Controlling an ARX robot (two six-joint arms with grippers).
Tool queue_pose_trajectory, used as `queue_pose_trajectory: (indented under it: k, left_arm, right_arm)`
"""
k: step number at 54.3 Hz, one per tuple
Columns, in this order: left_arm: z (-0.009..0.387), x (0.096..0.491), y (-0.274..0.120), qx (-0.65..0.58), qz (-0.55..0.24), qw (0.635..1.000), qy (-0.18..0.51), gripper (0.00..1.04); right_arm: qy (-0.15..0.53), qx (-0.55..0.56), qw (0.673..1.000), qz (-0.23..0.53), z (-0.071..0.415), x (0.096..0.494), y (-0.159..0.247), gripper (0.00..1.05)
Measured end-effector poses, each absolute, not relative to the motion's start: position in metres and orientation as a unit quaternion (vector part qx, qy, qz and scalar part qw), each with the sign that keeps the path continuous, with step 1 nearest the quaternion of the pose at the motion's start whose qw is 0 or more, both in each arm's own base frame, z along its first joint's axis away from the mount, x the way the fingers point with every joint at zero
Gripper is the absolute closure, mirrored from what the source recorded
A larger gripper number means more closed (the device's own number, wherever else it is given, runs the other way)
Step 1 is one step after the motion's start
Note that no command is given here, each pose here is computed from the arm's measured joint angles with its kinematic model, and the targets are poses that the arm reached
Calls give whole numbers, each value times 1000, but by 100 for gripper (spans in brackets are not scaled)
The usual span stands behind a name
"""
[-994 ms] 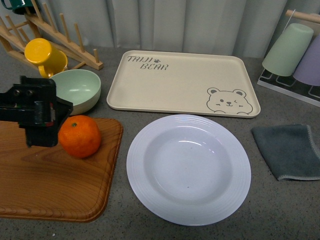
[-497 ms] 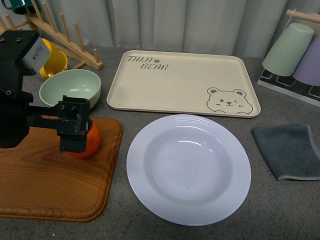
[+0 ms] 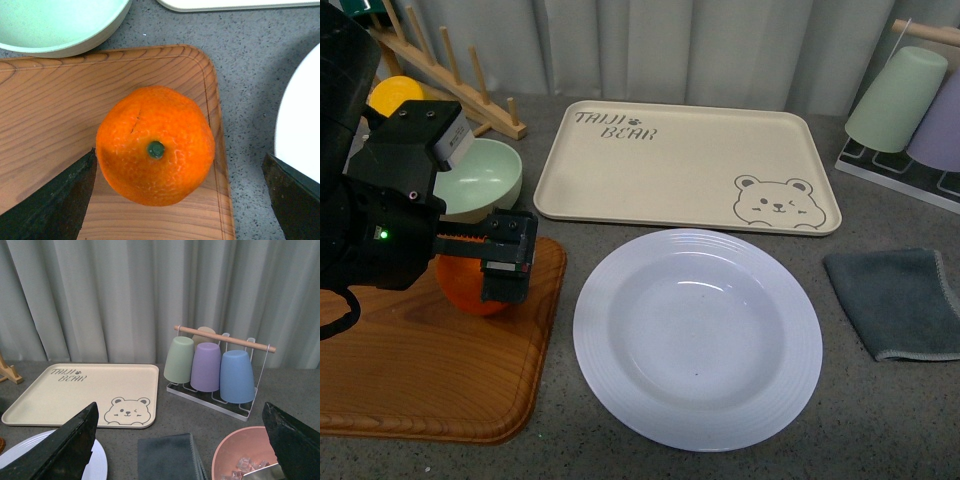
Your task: Place orange and plate with both arms
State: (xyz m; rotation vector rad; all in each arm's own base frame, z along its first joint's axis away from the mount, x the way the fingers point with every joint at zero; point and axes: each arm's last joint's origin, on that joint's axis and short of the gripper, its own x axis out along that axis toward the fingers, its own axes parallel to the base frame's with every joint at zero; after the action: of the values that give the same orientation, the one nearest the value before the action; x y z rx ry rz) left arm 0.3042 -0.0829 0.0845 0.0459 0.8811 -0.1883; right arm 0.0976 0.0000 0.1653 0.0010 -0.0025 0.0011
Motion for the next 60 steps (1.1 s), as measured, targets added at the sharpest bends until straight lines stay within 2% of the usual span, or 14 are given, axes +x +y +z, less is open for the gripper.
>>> queue_pose_trajectory:
  k: [17, 29, 35, 51, 60]
  left_arm:
    - [81, 314, -81, 11, -83, 895, 438, 7]
    - [81, 315, -78, 9, -77, 894, 442, 38]
    - [81, 315, -78, 8, -76, 893, 444, 45]
    - [85, 313, -80, 0, -82, 891, 446, 50]
    - [104, 308, -94, -12, -102, 899, 426, 50]
  right_arm:
    - [-1, 0, 1000, 0, 165, 98, 0, 9]
    - [-1, 0, 1000, 0, 165, 98, 0, 9]
    - [-1, 0, 1000, 1, 165, 98, 0, 9]
    - [-1, 0, 1000, 0, 165, 98, 0, 9]
    - [-1, 0, 1000, 1, 165, 98, 0, 9]
